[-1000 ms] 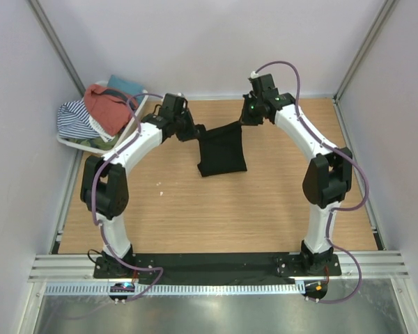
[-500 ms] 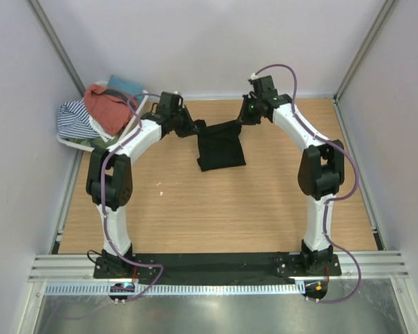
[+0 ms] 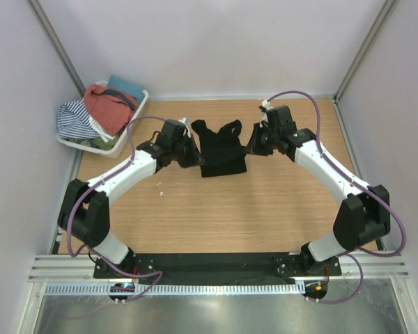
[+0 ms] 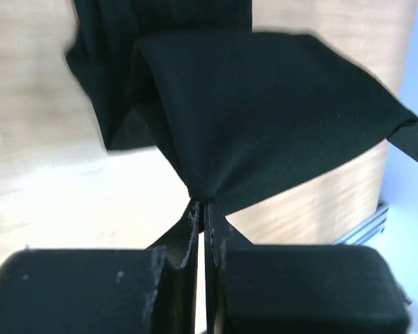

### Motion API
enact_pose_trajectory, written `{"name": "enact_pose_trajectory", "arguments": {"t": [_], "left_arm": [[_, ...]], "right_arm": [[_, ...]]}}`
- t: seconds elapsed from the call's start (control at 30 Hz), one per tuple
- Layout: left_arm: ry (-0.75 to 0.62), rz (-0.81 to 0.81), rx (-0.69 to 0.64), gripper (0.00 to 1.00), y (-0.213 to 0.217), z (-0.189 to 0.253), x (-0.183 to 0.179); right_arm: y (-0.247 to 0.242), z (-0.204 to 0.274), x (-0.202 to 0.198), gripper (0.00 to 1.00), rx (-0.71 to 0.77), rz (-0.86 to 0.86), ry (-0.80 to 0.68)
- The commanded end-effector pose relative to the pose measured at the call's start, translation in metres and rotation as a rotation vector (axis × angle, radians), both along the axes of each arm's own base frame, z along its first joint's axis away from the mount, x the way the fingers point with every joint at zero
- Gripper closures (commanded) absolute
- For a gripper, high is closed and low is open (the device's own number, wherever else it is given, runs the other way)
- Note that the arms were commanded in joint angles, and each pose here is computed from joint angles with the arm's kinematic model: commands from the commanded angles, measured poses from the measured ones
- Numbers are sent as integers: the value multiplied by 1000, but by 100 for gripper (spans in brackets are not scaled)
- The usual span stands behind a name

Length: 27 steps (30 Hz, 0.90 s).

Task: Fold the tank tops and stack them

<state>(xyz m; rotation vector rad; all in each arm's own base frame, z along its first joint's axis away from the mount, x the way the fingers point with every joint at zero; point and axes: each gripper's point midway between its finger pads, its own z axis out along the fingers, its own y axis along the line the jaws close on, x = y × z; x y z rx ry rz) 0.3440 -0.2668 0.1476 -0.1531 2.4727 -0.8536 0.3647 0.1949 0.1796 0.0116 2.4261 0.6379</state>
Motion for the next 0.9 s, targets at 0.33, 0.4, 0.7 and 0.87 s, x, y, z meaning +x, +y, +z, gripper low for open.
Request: {"name": "enact_pose_trajectory", "arguments": {"t": [0.33, 0.4, 0.7, 0.87], "left_arm": [[-28, -66, 31, 100, -2, -11, -102], [-28, -84, 24, 100, -6, -12, -119], [-45, -102, 27, 100, -7, -20, -169], [-60, -121, 11, 100, -14, -11, -190]], "right_arm": [[3, -2, -106, 99, 32, 14, -28], [4, -4, -121, 99, 31, 15, -25], [-7, 2, -171, 99, 103, 15, -50], [-17, 2, -189, 99, 106, 15, -40]]}}
